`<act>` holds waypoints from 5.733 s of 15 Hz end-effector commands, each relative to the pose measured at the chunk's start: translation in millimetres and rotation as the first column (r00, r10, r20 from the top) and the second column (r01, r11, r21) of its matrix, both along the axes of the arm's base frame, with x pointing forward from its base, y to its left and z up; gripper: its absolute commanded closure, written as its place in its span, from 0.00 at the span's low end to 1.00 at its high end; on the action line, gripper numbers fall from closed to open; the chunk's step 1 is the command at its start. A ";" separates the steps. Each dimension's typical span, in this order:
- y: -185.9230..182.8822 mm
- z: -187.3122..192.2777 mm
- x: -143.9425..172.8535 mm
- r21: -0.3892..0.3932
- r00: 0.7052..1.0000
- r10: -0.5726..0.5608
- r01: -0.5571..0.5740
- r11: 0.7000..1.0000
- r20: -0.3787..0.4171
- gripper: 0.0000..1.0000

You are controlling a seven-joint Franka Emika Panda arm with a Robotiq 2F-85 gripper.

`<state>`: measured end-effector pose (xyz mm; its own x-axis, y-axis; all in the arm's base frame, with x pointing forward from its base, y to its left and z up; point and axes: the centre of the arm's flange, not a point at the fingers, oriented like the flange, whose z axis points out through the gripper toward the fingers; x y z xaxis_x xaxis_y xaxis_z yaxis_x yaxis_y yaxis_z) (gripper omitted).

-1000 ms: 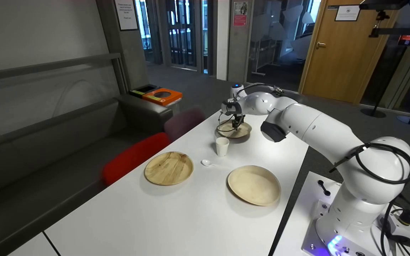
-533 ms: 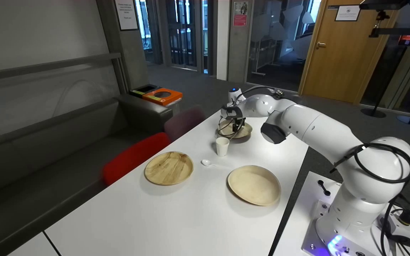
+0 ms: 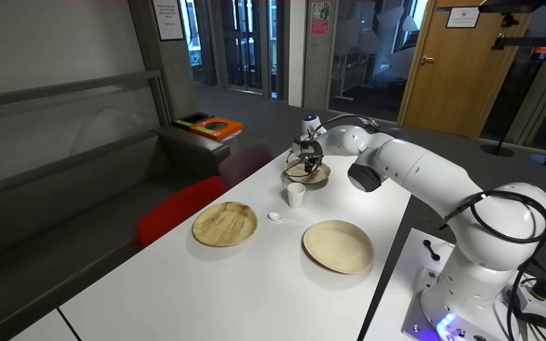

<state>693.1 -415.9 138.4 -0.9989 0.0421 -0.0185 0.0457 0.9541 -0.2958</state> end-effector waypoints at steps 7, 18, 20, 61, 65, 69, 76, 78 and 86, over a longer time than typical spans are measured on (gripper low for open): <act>4.7 11.4 35.2 -0.016 0.994 -0.024 0.026 1.000 0.110 0.00; 13.7 -6.4 37.5 -0.015 0.987 -0.023 0.026 1.000 0.161 0.00; 17.6 -9.3 44.0 0.001 0.979 0.008 -0.009 1.000 0.202 0.00; -5.0 141.3 -83.7 0.108 0.633 0.767 -0.759 0.642 -0.108 0.00; 4.1 146.1 -93.4 0.129 0.478 0.858 -0.854 0.504 -0.190 0.00; 27.6 144.2 -98.2 0.199 0.297 0.938 -0.923 0.329 -0.176 0.00; 31.0 123.8 -60.2 0.268 0.212 0.968 -0.933 0.241 -0.132 0.00; 32.1 124.2 -62.4 0.270 0.212 0.969 -0.932 0.240 -0.128 0.00; 40.8 112.2 -136.9 0.264 -0.188 0.957 -0.956 -0.127 -0.219 0.00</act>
